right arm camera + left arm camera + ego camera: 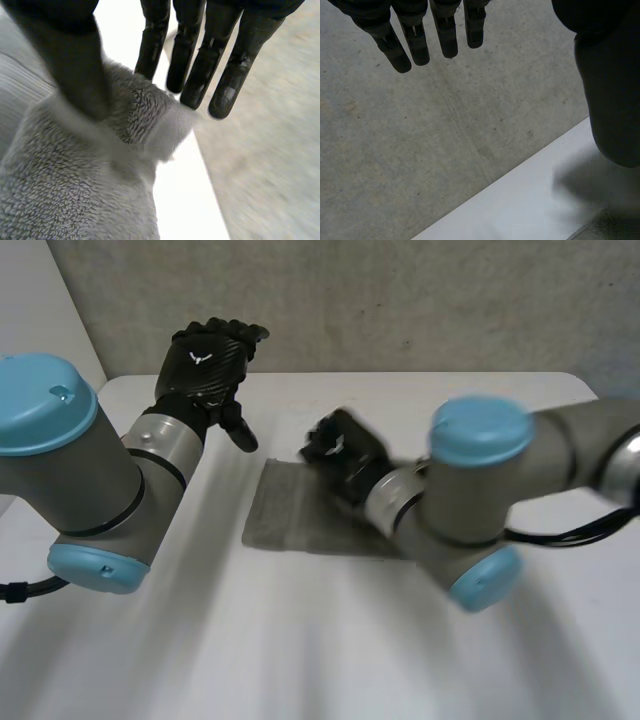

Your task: Fold the towel.

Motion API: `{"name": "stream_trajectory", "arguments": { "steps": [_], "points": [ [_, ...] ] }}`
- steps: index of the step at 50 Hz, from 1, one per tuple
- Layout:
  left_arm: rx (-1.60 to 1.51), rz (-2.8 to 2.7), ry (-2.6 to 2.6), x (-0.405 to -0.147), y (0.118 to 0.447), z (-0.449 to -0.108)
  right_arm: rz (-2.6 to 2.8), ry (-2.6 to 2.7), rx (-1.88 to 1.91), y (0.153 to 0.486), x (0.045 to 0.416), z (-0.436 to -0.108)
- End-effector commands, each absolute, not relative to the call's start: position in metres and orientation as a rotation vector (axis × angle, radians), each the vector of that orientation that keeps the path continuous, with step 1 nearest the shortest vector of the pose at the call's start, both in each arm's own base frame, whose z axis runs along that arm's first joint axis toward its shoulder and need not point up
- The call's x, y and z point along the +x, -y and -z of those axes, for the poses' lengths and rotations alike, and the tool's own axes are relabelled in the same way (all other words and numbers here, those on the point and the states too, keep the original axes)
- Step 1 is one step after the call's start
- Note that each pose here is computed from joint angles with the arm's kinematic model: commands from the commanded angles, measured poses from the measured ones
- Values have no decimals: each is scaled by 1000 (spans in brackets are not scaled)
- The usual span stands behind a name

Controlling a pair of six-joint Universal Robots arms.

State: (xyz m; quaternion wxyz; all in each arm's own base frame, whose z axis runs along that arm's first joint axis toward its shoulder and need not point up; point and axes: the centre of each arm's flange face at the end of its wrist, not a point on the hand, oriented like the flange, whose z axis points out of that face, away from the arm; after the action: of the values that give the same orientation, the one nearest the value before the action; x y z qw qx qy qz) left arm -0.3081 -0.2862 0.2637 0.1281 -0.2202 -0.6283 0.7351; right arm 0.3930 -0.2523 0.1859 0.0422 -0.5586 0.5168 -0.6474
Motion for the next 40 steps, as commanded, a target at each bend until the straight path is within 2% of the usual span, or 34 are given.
{"name": "stream_trajectory", "arguments": {
  "steps": [1,5,7,10,12,20,22,32,40],
  "points": [
    [-618,-2148,1845,-301,292,-263,1894,-1661,-1632,242,399,-169],
    [-604,-2160,1850,-297,296,-264,1891,-1774,-1481,247,390,-178],
    [-596,-2166,1851,-296,298,-265,1910,-1890,-1321,257,371,-194],
    [-598,-2165,1852,-296,298,-265,1907,-1976,-1249,268,353,-195],
    [-601,-2162,1855,-296,297,-264,1848,-2094,-1190,276,325,-187],
    [-671,-2072,1903,-310,286,-237,1698,-2247,-1184,271,292,-157],
    [-683,-2059,1901,-314,283,-234,1654,-2331,-1144,276,273,-143],
    [-686,-2054,1899,-315,281,-234,1634,-2407,-1087,288,253,-119],
    [-680,-2062,1890,-315,279,-238,1682,-2423,-1063,288,240,-129]
  ]
}}
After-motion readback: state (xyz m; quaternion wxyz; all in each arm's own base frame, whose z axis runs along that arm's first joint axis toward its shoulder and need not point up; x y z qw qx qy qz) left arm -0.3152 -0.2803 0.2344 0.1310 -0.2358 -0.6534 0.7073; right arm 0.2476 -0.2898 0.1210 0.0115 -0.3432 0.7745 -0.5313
